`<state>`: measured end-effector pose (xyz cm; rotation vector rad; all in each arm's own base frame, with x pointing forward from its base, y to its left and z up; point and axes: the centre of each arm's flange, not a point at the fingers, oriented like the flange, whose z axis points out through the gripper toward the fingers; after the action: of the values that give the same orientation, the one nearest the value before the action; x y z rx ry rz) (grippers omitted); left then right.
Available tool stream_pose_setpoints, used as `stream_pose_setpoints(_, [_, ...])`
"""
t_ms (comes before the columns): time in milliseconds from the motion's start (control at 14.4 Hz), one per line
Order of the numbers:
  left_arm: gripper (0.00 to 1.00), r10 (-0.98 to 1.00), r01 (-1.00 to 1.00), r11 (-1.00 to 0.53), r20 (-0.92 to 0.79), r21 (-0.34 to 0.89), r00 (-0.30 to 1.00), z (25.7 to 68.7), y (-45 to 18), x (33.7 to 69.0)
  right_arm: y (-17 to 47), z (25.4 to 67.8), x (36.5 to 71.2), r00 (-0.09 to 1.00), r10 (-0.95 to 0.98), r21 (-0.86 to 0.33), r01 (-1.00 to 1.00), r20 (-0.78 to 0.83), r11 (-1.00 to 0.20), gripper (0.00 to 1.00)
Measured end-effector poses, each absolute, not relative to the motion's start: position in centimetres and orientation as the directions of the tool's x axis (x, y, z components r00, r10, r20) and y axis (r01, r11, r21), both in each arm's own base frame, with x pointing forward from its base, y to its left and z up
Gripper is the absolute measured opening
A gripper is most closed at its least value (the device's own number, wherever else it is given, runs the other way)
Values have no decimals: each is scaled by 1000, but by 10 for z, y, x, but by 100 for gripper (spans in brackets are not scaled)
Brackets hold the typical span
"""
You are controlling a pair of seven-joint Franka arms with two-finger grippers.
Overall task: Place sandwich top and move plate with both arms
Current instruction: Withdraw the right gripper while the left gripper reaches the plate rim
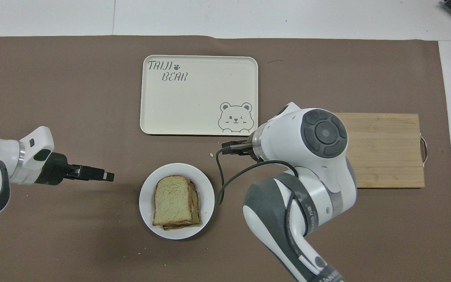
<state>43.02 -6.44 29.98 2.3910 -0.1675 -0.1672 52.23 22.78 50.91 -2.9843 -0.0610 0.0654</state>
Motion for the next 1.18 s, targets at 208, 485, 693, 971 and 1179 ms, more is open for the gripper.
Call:
stream_pose_setpoints(208, [87, -165, -71, -724, -73, 686, 984, 287, -89, 417, 172, 535, 523, 999, 15, -144, 8, -48, -990, 100])
stream_pose_setpoints(485, [56, -177, -79, -730, -77, 679, 981, 279, -106, 404, 95, 565, 526, 998, -58, -116, -59, -9, -992, 100])
stream_pose_setpoints(693, [47, -182, -79, -729, -82, 680, 980, 274, -103, 399, 52, 587, 528, 998, -68, -93, -66, 17, -994, 100])
stream_pose_setpoints(971, [34, -167, -63, -718, -83, 693, 982, 268, -100, 394, 17, 617, 528, 997, -71, -71, -68, 38, -995, 100])
stream_pose_setpoints(1179, [8, -154, -53, -709, -81, 703, 985, 270, -100, 395, 2, 650, 524, 995, -74, -11, -73, 74, -997, 100])
